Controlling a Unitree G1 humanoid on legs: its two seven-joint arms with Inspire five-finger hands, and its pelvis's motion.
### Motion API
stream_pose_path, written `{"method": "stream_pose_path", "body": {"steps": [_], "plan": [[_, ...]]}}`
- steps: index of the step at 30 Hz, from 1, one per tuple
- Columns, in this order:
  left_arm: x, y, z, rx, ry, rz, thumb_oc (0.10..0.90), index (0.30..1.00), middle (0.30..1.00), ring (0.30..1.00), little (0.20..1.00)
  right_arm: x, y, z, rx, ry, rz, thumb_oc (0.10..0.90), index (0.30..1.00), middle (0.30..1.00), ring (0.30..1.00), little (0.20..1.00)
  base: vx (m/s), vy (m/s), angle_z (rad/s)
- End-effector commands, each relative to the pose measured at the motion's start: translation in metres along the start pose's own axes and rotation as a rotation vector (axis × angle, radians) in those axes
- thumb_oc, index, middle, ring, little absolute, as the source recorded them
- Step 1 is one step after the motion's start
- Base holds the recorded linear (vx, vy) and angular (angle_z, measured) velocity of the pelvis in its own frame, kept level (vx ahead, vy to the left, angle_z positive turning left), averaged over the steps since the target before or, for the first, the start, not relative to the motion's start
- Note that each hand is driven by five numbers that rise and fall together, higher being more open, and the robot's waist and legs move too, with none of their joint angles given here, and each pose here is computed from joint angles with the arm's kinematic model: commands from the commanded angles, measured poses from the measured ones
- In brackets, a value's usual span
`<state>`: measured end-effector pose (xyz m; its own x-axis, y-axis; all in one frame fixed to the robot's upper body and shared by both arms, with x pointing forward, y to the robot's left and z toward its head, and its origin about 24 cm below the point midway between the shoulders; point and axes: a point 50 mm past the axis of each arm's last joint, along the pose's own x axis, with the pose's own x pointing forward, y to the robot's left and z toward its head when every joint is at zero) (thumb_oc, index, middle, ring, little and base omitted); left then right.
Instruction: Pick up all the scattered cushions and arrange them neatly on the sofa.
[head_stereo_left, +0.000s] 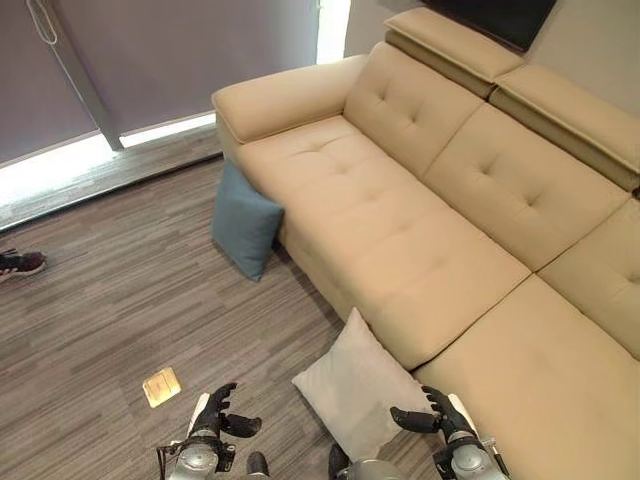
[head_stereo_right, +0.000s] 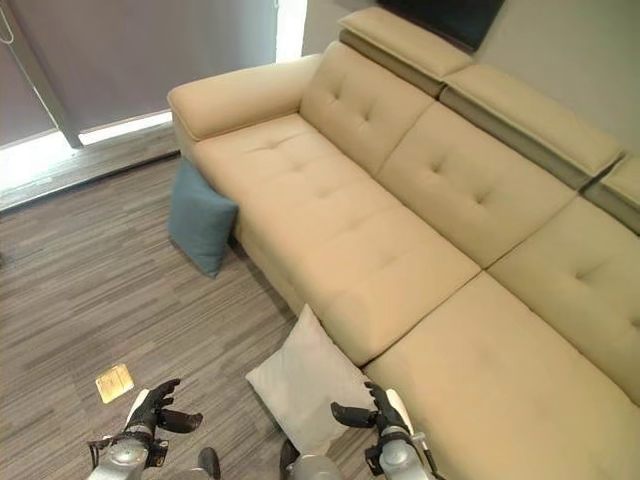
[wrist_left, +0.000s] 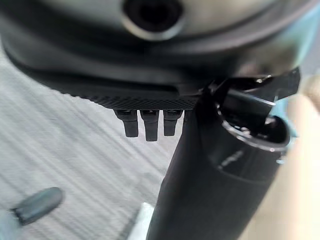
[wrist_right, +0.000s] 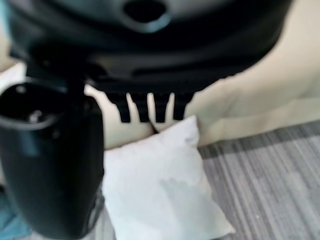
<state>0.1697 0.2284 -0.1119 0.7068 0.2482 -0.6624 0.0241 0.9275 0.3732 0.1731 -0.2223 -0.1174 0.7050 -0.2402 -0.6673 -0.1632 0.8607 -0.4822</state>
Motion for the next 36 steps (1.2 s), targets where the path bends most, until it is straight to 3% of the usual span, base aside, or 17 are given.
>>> {"method": "stream_pose_path", "body": {"steps": [1, 13, 24, 30, 36], "plan": [[-0.002, -0.004, 0.021, -0.052, -0.118, -0.01, 0.8, 0.9, 0.9, 0.9, 0.9, 0.006, -0.029, 0.021, -0.011, -0.106, -0.099, 0.8, 0.9, 0.9, 0.9, 0.9, 0.1, 0.105, -0.85], [-0.002, -0.009, 0.01, -0.036, -0.08, -0.023, 0.8, 0.9, 0.9, 0.9, 0.9, 0.008, -0.03, 0.03, -0.017, -0.131, -0.105, 0.8, 0.9, 0.9, 0.9, 0.9, 0.12, 0.23, -0.69], [0.008, 0.019, 0.035, -0.1, -0.155, 0.123, 0.8, 0.9, 0.9, 0.9, 0.9, 0.011, -0.029, 0.061, 0.048, -0.219, -0.202, 0.8, 0.9, 0.9, 0.9, 0.9, -0.06, 0.177, -0.88], [0.013, 0.018, 0.099, -0.176, -0.349, 0.167, 0.8, 0.9, 0.9, 0.9, 0.9, 0.013, -0.056, 0.089, 0.204, -0.275, -0.374, 0.8, 0.9, 0.9, 0.9, 0.9, -0.24, -0.011, -0.42], [0.017, 0.024, 0.137, -0.207, -0.439, 0.212, 0.8, 0.9, 0.9, 0.9, 0.9, 0.017, -0.074, 0.114, 0.237, -0.322, -0.429, 0.8, 0.9, 0.9, 0.9, 0.9, -0.05, -0.007, -0.23]]}}
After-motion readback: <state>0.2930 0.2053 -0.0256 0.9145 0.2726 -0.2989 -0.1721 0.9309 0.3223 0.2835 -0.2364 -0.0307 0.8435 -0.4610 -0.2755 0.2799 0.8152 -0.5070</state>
